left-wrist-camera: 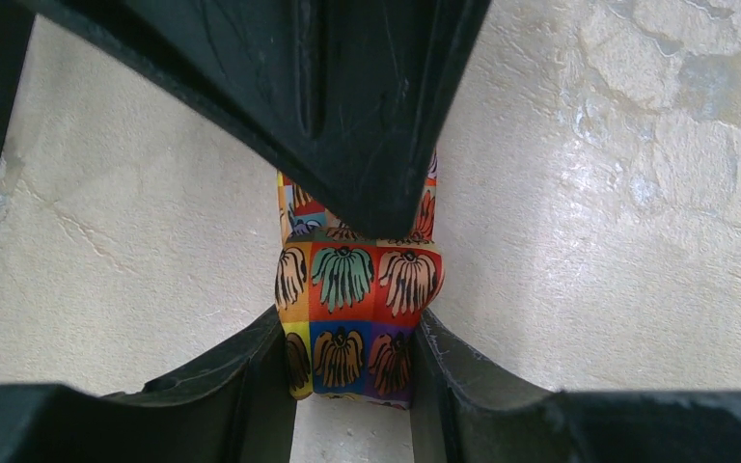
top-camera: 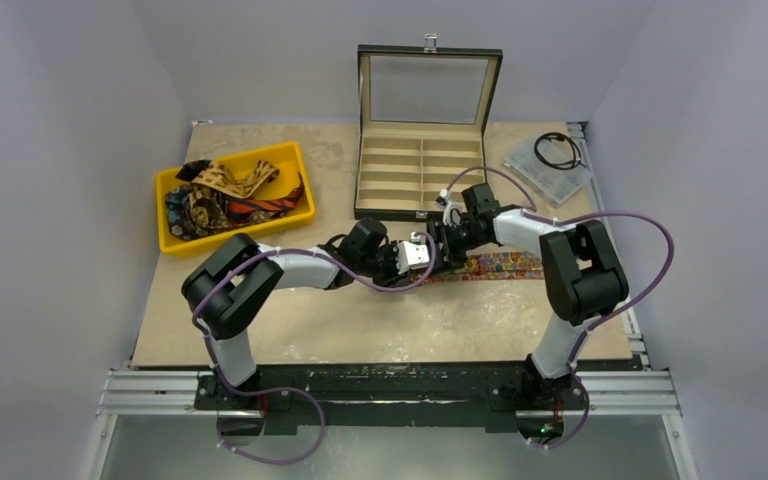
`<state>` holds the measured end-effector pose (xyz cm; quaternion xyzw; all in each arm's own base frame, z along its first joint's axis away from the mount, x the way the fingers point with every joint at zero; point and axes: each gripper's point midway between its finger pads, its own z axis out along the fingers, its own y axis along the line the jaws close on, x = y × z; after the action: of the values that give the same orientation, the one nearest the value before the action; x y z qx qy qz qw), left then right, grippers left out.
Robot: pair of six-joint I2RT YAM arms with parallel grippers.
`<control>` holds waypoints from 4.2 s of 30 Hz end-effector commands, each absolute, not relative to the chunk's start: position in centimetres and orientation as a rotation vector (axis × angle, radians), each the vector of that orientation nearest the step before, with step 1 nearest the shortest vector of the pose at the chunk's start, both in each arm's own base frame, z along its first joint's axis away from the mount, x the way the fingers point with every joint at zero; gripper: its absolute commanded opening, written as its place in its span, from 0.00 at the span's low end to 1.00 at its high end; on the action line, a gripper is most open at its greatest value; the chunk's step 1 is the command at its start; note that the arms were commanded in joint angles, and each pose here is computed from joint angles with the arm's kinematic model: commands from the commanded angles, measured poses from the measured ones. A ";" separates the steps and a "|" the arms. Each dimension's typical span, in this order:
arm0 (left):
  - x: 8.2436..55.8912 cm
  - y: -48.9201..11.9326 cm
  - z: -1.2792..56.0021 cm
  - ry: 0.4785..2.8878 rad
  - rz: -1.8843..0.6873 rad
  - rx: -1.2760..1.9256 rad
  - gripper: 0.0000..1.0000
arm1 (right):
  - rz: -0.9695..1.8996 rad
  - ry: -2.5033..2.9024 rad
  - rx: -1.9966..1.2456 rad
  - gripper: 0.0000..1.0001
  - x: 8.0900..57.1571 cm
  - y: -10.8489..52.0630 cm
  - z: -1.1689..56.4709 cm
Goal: Roll the ties
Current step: Roll the tie at the center of the board.
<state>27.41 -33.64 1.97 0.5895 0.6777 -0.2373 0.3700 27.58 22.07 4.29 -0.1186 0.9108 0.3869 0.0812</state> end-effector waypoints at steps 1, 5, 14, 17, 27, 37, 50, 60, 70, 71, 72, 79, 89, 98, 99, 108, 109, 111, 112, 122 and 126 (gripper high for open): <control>25.5 -30.9 -1.9 1.894 -0.546 1.625 0.16 | 1.367 2.623 -0.315 0.52 27.4 24.8 7.0; 25.4 -30.9 -2.0 1.893 -0.549 1.637 0.16 | 1.436 2.610 -0.290 0.49 27.6 26.2 7.0; 25.0 -30.8 -2.1 1.892 -0.568 1.636 0.16 | 1.188 2.733 -0.305 0.29 28.4 24.3 3.2; 24.9 -31.0 -2.1 1.887 -0.580 1.641 0.16 | 1.182 2.743 -0.302 0.44 28.6 24.4 2.9; 25.1 -31.0 -1.8 1.886 -0.606 1.616 0.20 | 1.122 2.766 -0.306 0.00 28.9 23.8 1.9; 26.5 -33.8 6.5 1.580 -0.898 1.305 0.66 | 0.745 2.925 -0.344 0.00 28.2 19.4 -2.6; 28.3 -34.8 3.8 1.527 -0.868 1.257 0.66 | 0.378 2.987 -0.393 0.00 29.6 15.6 -4.9; 27.9 -37.2 3.5 1.497 -0.900 1.281 0.48 | 0.629 2.945 -0.460 0.00 28.1 18.1 -4.5; 26.4 -32.5 0.1 1.729 -0.699 1.422 0.12 | 0.867 2.798 -0.490 0.22 29.5 21.2 -0.2; 26.4 -32.0 -0.1 1.756 -0.675 1.434 0.12 | 0.901 2.777 -0.486 0.27 29.5 21.5 0.7; 26.2 -31.6 -0.3 1.771 -0.663 1.443 0.12 | 0.933 2.757 -0.479 0.31 29.5 21.8 1.5; 26.0 -30.8 -0.3 1.809 -0.629 1.491 0.11 | 1.143 2.647 -0.477 0.44 28.7 23.4 6.0; 26.0 -31.2 -0.6 1.805 -0.643 1.517 0.10 | 1.276 2.656 -0.401 0.53 28.3 25.5 5.7; 25.9 -31.2 -0.6 1.808 -0.652 1.523 0.11 | 1.284 2.697 -0.381 0.38 28.6 25.8 4.1; 25.9 -31.2 -0.6 1.809 -0.653 1.522 0.11 | 1.291 2.698 -0.388 0.30 28.5 25.8 4.0; 26.2 -31.3 0.7 1.790 -0.717 1.467 0.19 | 0.965 2.874 -0.445 0.00 27.9 22.1 -0.8; 26.1 -31.3 0.7 1.786 -0.731 1.473 0.18 | 0.930 2.895 -0.451 0.00 27.8 21.7 -1.4; 26.1 -31.2 0.4 1.789 -0.731 1.487 0.14 | 0.956 2.910 -0.463 0.05 27.5 21.6 -1.5; 26.1 -31.2 0.2 1.796 -0.731 1.492 0.13 | 1.018 2.897 -0.452 0.12 27.5 21.9 -0.9; 26.2 -31.1 -0.1 1.806 -0.720 1.503 0.11 | 1.331 2.723 -0.390 0.39 27.7 23.5 4.1; 26.1 -31.1 -0.1 1.806 -0.722 1.504 0.12 | 1.403 2.697 -0.366 0.45 27.6 24.3 4.8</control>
<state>27.17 -32.58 2.01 0.5723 0.6696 -0.2812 0.3808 27.73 23.61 3.11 -0.1143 0.8946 0.4310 0.0298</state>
